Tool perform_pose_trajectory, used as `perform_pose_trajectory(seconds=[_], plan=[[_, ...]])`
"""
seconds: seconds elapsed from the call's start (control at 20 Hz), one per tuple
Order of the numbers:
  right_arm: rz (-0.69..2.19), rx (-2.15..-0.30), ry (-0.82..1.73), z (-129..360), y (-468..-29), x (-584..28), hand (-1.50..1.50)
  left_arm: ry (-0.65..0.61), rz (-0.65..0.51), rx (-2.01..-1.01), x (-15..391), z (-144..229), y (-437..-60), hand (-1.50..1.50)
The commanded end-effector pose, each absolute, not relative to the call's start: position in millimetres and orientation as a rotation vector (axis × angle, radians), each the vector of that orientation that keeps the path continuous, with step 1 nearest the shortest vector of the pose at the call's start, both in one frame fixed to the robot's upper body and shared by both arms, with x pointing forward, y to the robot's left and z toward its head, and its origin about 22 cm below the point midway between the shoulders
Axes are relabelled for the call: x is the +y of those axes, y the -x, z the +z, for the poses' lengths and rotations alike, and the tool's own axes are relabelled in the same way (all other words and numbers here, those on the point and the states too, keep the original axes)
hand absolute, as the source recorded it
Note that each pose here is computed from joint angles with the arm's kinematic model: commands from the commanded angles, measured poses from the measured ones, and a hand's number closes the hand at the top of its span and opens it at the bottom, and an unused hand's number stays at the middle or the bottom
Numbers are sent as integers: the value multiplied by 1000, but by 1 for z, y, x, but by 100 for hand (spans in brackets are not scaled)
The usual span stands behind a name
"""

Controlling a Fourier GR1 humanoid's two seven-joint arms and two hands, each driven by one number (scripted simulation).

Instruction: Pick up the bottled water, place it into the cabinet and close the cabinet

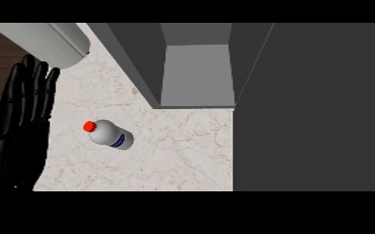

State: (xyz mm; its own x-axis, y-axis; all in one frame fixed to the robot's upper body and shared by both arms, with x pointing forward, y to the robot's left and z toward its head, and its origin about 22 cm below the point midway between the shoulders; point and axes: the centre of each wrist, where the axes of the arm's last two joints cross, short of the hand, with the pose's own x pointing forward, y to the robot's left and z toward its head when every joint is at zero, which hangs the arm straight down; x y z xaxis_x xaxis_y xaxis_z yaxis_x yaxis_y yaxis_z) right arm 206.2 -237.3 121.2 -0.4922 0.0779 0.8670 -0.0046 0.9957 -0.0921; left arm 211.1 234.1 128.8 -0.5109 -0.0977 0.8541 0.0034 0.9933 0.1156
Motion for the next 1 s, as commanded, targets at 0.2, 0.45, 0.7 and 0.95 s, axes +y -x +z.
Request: perform_pose_trajectory(seconds=[0.2,0.45,0.7,0.95], plan=[[42,-2076,60,122,-174,-256,-150,-395,159,-2064,257,131,-195,-150],[231,-1941,-318,124,-156,-237,-150,-272,437,-1881,255,124,-203,-150],[264,-1941,-328,145,-111,-243,-150,-286,448,-1844,234,153,-171,-150],[215,-1943,-322,152,-92,-233,-150,-380,406,-1794,245,155,-160,-150]])
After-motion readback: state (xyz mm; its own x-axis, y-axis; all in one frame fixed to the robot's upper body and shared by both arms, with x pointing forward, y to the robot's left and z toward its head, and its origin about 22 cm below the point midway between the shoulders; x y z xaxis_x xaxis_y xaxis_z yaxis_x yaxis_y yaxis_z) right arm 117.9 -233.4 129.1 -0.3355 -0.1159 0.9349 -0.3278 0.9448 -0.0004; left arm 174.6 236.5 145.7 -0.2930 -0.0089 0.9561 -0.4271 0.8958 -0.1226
